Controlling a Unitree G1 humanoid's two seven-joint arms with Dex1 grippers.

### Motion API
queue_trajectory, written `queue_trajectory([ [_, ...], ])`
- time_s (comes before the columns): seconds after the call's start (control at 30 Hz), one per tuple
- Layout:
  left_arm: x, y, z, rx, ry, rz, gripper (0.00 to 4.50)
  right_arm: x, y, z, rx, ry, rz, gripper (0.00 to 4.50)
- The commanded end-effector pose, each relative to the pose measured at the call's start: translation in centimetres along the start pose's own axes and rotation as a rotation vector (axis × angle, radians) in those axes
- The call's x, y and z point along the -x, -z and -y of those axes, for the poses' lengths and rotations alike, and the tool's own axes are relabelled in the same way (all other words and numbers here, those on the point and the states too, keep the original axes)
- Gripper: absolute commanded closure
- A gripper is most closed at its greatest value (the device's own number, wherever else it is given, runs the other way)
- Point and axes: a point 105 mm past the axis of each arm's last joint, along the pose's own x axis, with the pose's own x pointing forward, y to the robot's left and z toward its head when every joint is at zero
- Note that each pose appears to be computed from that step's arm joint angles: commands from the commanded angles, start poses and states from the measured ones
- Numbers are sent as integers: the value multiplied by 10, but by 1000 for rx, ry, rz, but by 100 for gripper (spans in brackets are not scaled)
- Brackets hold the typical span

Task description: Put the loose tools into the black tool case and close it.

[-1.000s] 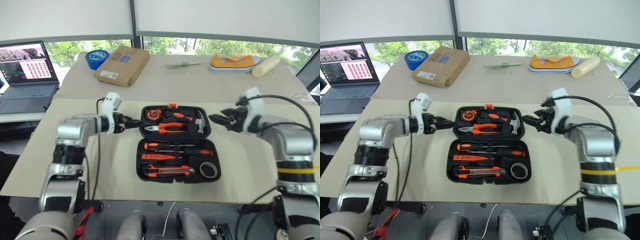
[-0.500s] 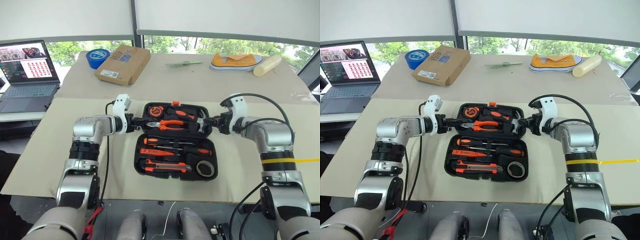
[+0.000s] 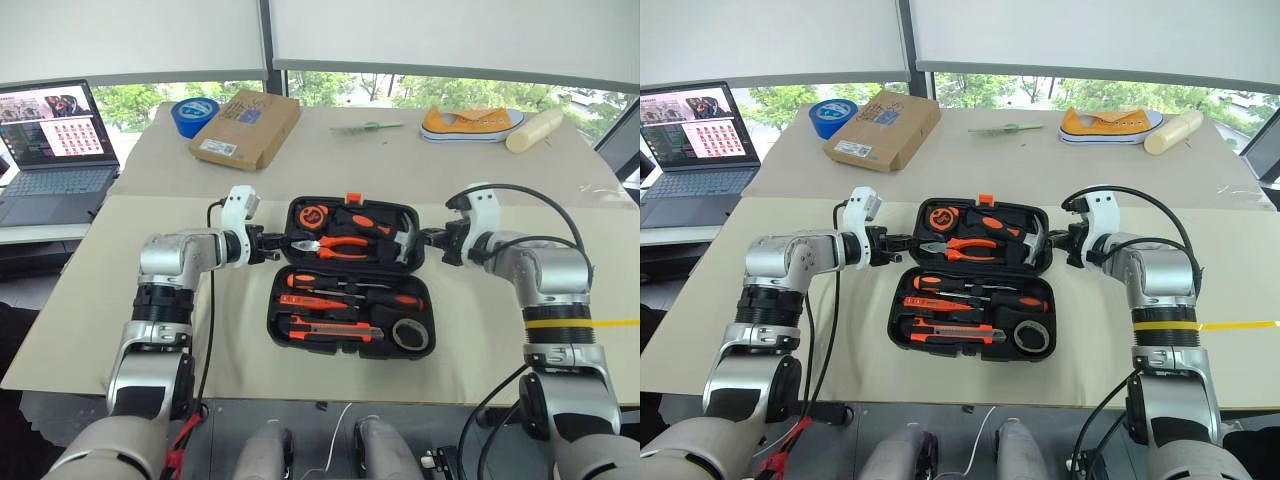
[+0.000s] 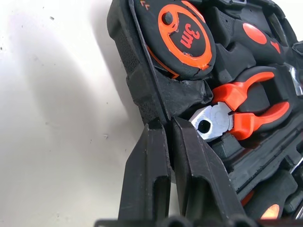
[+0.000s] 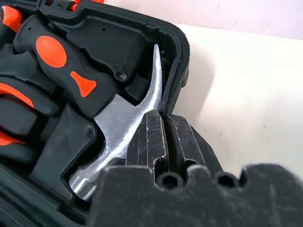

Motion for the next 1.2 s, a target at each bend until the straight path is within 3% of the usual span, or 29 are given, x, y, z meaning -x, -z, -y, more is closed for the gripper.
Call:
queue_trajectory([
  [0.03, -1, -42, 31, -156, 98, 179, 450, 3, -47, -16, 105, -37, 196, 447],
  [0.2, 1, -40, 46, -431, 107, 264, 450, 12, -77, -29, 422, -22, 360, 447],
  [0.5, 29, 16, 36, -666, 33, 265, 450, 38, -40, -41, 627, -65, 431, 447],
  [0.6, 45, 32, 35, -680, 6, 268, 450, 60, -23, -47, 821, -87, 472, 447],
  [0.7, 66, 55, 36, -632, -13, 229, 450, 90, 0, -51, 994, -149, 469, 356],
  [0.87, 111, 93, 34, -523, -73, 148, 272, 142, 22, -47, 964, -150, 412, 183],
  [0.9, 123, 99, 28, -497, -114, 130, 254, 154, 27, -44, 904, -138, 375, 166],
  [0.93, 131, 103, 25, -481, -142, 117, 196, 161, 30, -42, 859, -132, 347, 101],
  [1.03, 140, 103, 11, -378, -198, 105, 119, 167, 28, -33, 576, -83, 310, 21],
  [1.07, 137, 97, 7, -326, -200, 116, 80, 162, 26, -29, 486, -64, 298, 0],
  [1.13, 124, 79, -1, -218, -192, 140, 16, 147, 23, -19, 327, -41, 246, 0],
  [1.2, 108, 61, -9, -104, -169, 134, 16, 128, 18, -15, 242, -52, 202, 0],
])
